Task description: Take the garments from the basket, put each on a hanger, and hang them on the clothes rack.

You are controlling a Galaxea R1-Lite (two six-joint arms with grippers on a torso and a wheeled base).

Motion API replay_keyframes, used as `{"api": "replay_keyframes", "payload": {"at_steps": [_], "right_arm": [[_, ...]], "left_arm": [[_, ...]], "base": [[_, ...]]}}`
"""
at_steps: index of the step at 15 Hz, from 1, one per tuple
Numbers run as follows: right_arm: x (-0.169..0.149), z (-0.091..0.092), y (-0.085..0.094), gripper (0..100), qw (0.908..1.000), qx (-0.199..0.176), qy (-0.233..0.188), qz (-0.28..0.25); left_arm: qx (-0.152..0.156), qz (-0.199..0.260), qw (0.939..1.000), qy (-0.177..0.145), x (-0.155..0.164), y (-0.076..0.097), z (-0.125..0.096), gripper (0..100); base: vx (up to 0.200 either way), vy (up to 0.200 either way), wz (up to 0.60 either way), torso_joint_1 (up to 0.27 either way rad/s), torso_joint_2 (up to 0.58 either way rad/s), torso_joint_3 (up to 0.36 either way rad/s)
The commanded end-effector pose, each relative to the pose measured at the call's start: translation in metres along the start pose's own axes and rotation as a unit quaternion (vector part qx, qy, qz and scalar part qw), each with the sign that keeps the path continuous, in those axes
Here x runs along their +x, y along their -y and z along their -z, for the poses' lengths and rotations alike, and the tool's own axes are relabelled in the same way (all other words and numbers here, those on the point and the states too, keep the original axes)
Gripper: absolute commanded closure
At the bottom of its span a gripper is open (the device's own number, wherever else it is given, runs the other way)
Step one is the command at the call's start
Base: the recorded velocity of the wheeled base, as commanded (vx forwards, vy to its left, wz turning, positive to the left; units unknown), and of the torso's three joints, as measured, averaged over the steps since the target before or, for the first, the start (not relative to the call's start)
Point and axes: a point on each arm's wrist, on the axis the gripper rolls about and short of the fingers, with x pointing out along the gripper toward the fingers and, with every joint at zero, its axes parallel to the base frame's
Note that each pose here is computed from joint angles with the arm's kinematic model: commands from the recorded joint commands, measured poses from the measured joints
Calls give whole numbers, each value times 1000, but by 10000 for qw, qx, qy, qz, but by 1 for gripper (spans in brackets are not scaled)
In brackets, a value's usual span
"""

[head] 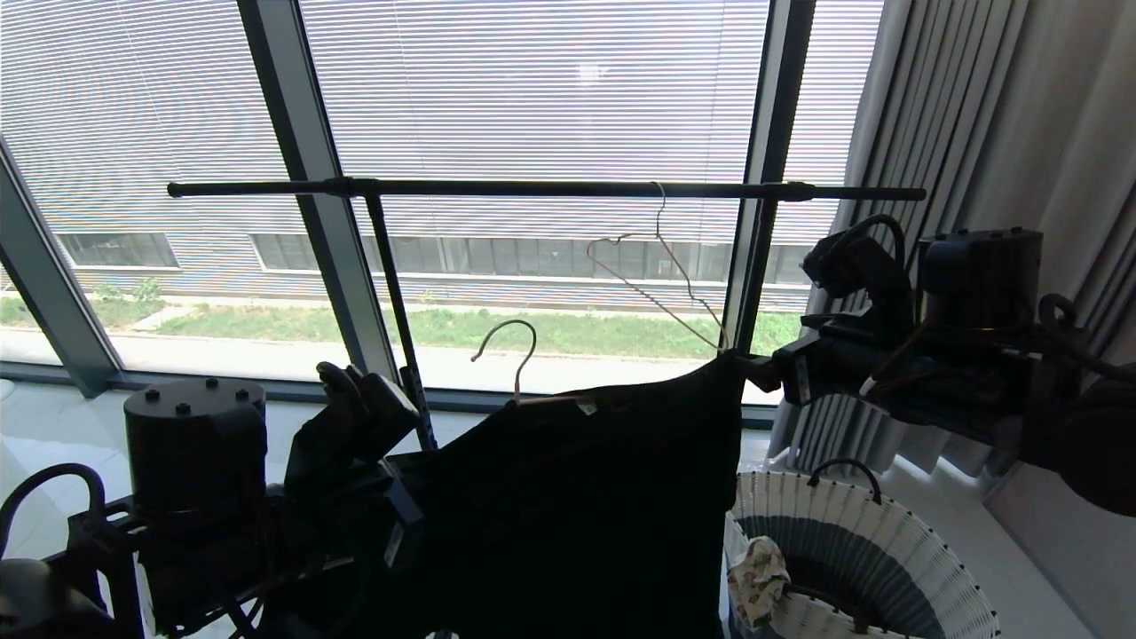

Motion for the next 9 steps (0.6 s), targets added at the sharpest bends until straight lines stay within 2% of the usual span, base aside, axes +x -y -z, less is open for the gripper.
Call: {"api": "replay_keyframes", "payload": {"at_steps": [1,2,7,9], "right_arm": [[-21,-11,2,0,9996,-148,107,-227],[-20,-11,5,0,9991,-299,-38,-283],[-24,-25,8,0,9957,-380,-461,-703],[-32,-26,2,0,9872,-857,-505,-1244]], "left_arm": [[23,48,10000,46,1,1,-2,100],[46,78,9999,86,0,3,-4,100],[78,207,9995,228,-3,4,-7,100],[133,403,9985,355,-4,9,-11,100]], "base": [[0,0,0,0,0,0],[0,0,0,0,0,0],[0,0,0,0,0,0],[0,0,0,0,0,0]]}}
